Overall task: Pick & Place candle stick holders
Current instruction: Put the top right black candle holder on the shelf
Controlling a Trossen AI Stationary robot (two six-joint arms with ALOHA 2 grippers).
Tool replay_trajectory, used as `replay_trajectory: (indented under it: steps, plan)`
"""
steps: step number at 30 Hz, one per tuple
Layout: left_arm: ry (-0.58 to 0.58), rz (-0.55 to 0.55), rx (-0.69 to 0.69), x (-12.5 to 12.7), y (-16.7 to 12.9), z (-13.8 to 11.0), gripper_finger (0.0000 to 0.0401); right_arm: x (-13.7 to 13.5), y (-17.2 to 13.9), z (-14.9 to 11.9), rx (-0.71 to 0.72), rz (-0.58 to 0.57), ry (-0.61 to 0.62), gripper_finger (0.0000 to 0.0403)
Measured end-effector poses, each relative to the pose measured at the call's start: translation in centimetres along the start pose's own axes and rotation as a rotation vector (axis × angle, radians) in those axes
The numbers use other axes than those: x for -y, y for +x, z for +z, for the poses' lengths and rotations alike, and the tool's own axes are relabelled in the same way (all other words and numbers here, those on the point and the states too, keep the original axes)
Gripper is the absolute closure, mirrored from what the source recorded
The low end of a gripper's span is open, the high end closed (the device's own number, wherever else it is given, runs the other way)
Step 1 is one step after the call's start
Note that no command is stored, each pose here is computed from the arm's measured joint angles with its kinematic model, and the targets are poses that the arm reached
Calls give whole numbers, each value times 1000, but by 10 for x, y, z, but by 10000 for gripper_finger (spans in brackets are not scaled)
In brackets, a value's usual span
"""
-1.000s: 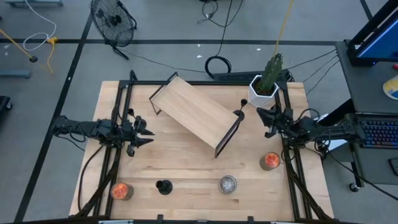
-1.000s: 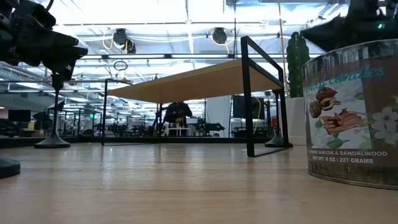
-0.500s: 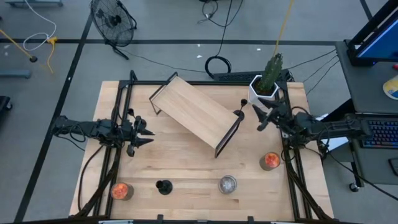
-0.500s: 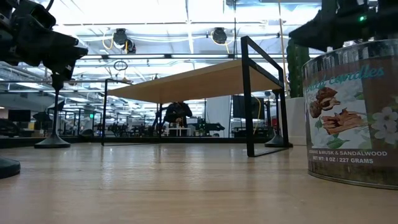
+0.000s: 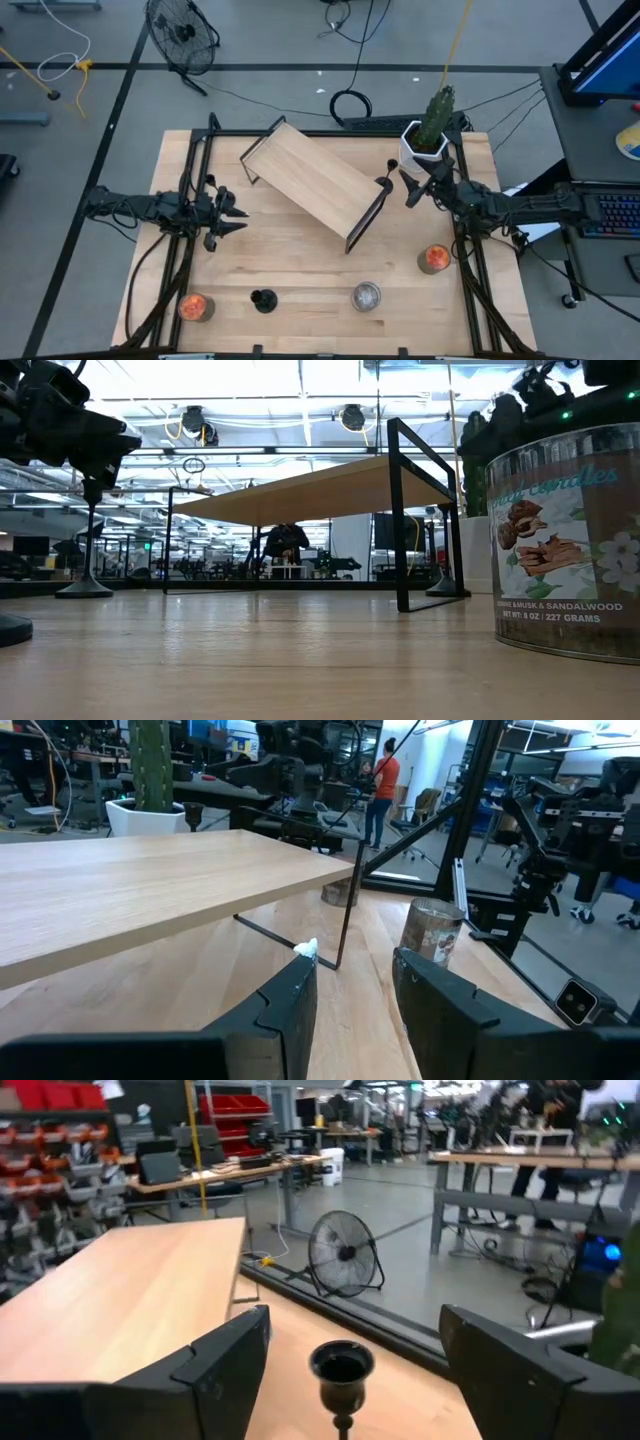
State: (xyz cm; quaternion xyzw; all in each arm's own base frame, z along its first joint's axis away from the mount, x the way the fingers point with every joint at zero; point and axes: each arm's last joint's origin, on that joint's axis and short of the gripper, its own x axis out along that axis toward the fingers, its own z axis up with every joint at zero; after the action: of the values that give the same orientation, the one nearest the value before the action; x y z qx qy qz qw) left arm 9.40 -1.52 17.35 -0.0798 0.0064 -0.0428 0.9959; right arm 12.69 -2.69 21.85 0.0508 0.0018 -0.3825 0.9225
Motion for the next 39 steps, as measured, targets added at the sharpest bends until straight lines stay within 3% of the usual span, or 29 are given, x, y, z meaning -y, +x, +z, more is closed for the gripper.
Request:
replay_trajectory:
  steps: [13, 18, 25, 30, 34, 39]
  plan:
    - [0, 0, 0, 0, 0, 0, 263, 10, 16, -6, -78, 94, 25, 115]
    - [0, 0, 1, 0, 0, 0, 263, 18, 23, -8, -101, 39, 54, 115]
    - [0, 0, 1, 0, 0, 0, 263, 18, 31, 25, -87, 77, 106, 115]
    - [0, 0, 1, 0, 0, 0, 263, 16, 39, 45, -215, 81, 13, 115]
    - [0, 0, 1, 0, 0, 0, 263, 15, 44, 50, -259, 78, -68, 115]
    - [0, 0, 1, 0, 0, 0, 263, 17, 45, 47, -303, 117, -18, 115]
